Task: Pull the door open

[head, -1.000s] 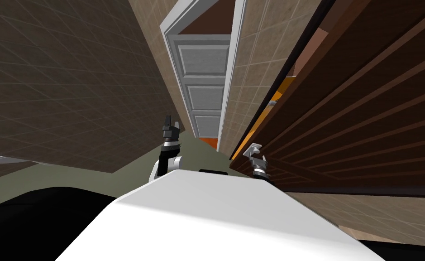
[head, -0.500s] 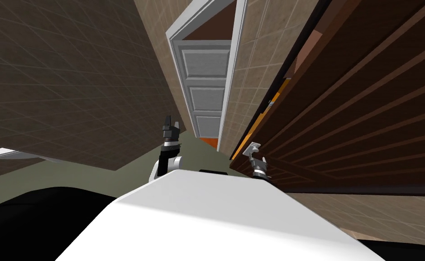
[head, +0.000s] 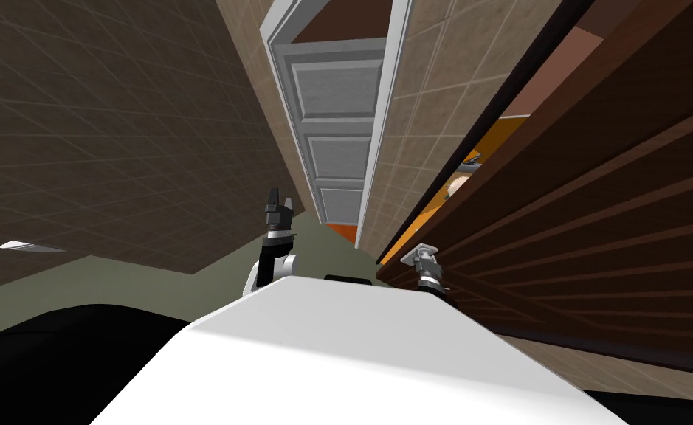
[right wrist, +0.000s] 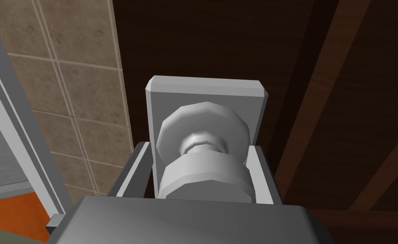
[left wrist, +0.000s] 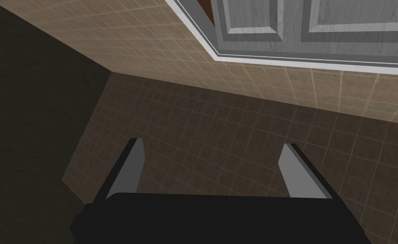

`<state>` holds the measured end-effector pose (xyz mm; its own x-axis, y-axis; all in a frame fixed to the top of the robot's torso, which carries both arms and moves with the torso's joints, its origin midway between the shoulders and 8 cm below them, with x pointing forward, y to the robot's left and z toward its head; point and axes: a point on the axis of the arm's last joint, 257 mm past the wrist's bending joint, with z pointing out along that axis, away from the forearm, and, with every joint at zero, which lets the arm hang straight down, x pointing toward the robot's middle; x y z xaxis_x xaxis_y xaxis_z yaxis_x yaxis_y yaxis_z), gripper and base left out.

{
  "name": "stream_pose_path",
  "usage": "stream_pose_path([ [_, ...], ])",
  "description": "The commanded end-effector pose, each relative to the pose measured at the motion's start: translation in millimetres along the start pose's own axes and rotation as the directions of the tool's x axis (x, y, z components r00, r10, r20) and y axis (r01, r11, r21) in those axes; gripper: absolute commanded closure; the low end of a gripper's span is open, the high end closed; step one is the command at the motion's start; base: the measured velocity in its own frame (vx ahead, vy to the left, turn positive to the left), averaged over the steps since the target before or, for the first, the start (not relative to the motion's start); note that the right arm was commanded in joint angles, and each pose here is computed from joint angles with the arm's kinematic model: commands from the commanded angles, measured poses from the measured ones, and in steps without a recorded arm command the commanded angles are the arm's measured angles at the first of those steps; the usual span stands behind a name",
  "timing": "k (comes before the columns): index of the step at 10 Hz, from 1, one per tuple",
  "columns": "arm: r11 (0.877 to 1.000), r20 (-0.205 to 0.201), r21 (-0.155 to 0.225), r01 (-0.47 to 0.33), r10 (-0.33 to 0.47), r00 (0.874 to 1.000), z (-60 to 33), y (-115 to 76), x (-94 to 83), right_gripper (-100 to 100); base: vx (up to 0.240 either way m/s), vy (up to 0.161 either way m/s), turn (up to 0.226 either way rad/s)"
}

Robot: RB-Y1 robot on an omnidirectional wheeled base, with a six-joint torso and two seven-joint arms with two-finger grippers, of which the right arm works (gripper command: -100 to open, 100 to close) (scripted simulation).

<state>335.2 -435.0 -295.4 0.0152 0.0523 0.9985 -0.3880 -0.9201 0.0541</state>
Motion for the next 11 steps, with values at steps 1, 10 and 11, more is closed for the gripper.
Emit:
stream_pose_path([
  [1, 1.0, 0.002, 0.004, -0.001, 0.001, 1.0, -0.6, -2.5, -0.8, 100, -0.029, 0.0, -0.001],
  [10, 0.998, 0.004, 0.056, -0.024, 0.024, 1.0, -1.3, -4.3, -1.5, 100, -0.131, -0.018, 0.102],
  [11, 0.997, 0.004, 0.065, -0.029, 0.028, 1.0, -1.3, -4.8, -1.3, 100, -0.242, -0.037, 0.166],
])
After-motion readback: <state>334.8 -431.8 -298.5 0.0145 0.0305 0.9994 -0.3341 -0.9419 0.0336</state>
